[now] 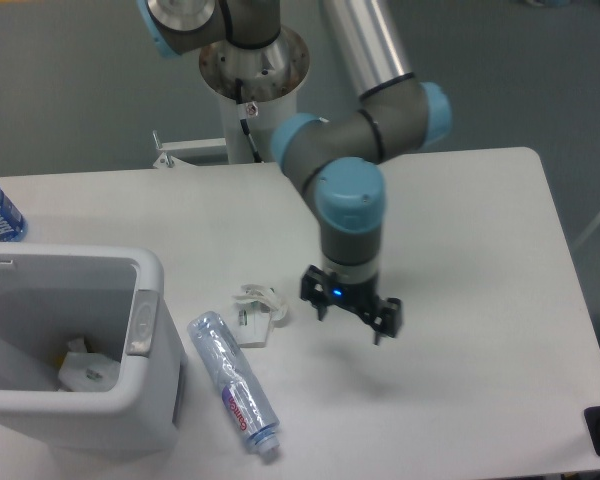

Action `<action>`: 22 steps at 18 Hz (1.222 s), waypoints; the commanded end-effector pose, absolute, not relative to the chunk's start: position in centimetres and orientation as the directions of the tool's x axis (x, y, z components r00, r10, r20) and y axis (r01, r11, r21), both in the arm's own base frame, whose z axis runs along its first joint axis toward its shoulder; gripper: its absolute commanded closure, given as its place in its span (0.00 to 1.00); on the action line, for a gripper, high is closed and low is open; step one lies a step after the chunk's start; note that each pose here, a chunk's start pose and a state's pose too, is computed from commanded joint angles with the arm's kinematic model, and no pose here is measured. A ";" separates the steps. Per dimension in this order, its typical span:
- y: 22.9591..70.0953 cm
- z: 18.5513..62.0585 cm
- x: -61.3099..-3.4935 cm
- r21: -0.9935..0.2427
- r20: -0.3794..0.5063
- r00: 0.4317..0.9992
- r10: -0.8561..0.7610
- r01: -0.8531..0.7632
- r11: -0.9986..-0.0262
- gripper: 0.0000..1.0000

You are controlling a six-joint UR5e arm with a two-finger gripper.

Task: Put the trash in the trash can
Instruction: 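Move the open gripper over the crumpled white paper wrapper, then lower the gripper and close it on the white wrapper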

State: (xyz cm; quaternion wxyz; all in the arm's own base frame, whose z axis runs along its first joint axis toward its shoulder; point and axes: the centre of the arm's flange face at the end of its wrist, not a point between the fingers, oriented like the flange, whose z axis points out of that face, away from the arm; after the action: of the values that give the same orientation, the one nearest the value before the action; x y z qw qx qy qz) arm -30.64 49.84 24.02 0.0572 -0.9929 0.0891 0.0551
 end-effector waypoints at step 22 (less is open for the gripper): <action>52.1 21.7 -25.4 -0.054 -0.057 0.936 -0.347 -0.350 -0.935 1.00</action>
State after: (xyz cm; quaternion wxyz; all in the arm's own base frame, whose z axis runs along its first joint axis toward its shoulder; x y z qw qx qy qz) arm -25.39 52.10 21.71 0.0318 -0.9834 0.1773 0.0233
